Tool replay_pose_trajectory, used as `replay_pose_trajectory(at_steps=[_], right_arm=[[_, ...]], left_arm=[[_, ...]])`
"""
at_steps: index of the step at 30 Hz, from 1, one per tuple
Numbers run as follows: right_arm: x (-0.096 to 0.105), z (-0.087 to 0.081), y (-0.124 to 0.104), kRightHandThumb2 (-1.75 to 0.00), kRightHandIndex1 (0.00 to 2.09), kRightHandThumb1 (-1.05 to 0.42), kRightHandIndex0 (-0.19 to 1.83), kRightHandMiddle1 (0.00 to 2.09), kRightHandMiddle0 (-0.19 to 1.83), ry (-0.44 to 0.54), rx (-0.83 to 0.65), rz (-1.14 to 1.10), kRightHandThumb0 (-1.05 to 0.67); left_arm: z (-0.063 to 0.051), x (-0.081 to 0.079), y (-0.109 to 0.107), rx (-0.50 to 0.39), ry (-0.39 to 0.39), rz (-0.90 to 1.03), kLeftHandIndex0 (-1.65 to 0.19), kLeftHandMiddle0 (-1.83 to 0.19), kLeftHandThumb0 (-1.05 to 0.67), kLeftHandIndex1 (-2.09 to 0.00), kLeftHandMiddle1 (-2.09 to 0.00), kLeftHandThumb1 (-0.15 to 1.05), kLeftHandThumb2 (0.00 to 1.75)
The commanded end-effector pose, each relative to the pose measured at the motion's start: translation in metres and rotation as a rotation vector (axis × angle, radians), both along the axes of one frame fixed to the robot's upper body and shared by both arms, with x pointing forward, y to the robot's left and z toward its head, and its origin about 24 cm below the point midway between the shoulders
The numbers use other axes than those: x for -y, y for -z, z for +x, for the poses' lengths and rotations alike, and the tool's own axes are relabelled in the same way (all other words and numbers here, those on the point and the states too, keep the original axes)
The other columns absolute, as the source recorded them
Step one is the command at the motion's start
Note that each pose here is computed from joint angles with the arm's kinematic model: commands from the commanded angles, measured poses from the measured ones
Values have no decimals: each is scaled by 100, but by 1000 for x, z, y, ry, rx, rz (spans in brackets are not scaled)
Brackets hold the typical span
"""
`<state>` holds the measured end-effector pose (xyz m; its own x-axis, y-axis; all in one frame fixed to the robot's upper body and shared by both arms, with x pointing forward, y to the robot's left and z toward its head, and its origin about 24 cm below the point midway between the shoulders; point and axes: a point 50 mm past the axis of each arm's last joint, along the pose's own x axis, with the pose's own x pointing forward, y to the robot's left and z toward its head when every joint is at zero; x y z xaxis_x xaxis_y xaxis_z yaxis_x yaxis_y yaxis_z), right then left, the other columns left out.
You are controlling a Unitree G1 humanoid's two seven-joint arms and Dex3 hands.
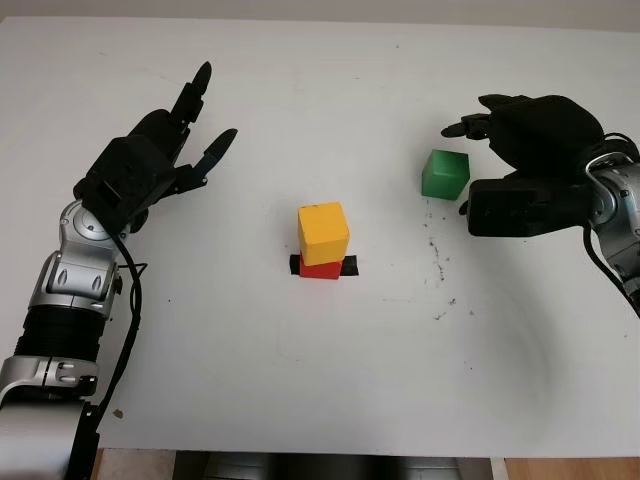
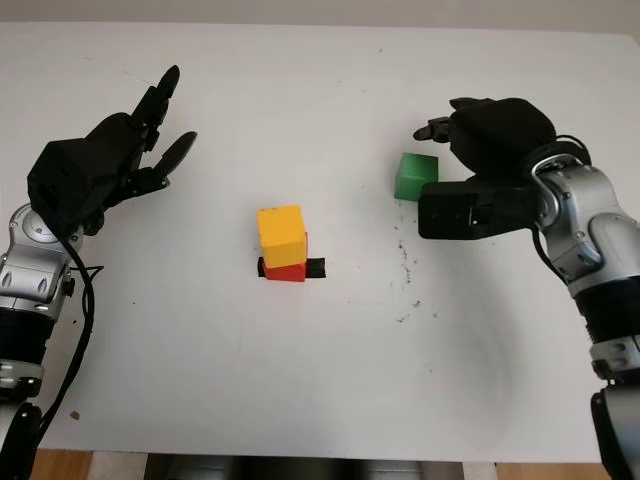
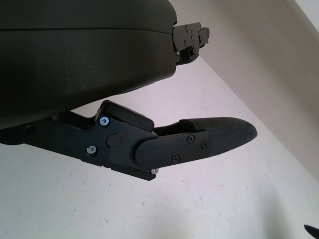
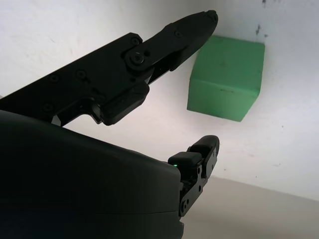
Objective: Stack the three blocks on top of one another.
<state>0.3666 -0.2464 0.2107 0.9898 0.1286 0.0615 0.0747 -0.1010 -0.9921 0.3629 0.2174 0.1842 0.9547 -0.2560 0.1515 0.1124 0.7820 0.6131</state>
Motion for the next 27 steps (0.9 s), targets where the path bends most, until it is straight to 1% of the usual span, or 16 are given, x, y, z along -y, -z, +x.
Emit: replay_pose_trajectory(at_steps=[1, 4, 10, 17, 24, 27], right_arm=[[0, 3, -3, -6, 6, -82, 19, 29, 39, 7, 17, 18, -70], [1, 6, -2, -6, 6, -83, 19, 29, 40, 16, 14, 34, -67], [2, 8, 2, -5, 7, -82, 22, 30, 45, 30, 24, 96, -59], [2, 8, 9, -5, 8, -81, 26, 35, 52, 6, 41, 88, -60], [-1, 8, 16, -6, 8, -80, 33, 56, 53, -10, 52, 113, -56], [-2, 8, 18, -6, 8, -81, 34, 58, 55, -9, 47, 111, -54]], left_arm=[[-2, -3, -1, 8, -3, 13, 18, 19, -86, -5, 0, 105, 60], [-2, -4, -1, 12, -7, 14, 18, 17, -86, -5, -2, 105, 59], [-3, -4, -1, 15, 1, 28, 19, 19, -84, -5, -1, 105, 60], [-3, -3, -1, 20, 7, 36, 19, 19, -83, -3, 0, 105, 59], [-3, -2, 0, 17, 6, 35, 19, 19, -83, -2, 0, 105, 58], [-4, -3, 0, 17, 6, 39, 19, 19, -82, -2, 0, 105, 58]])
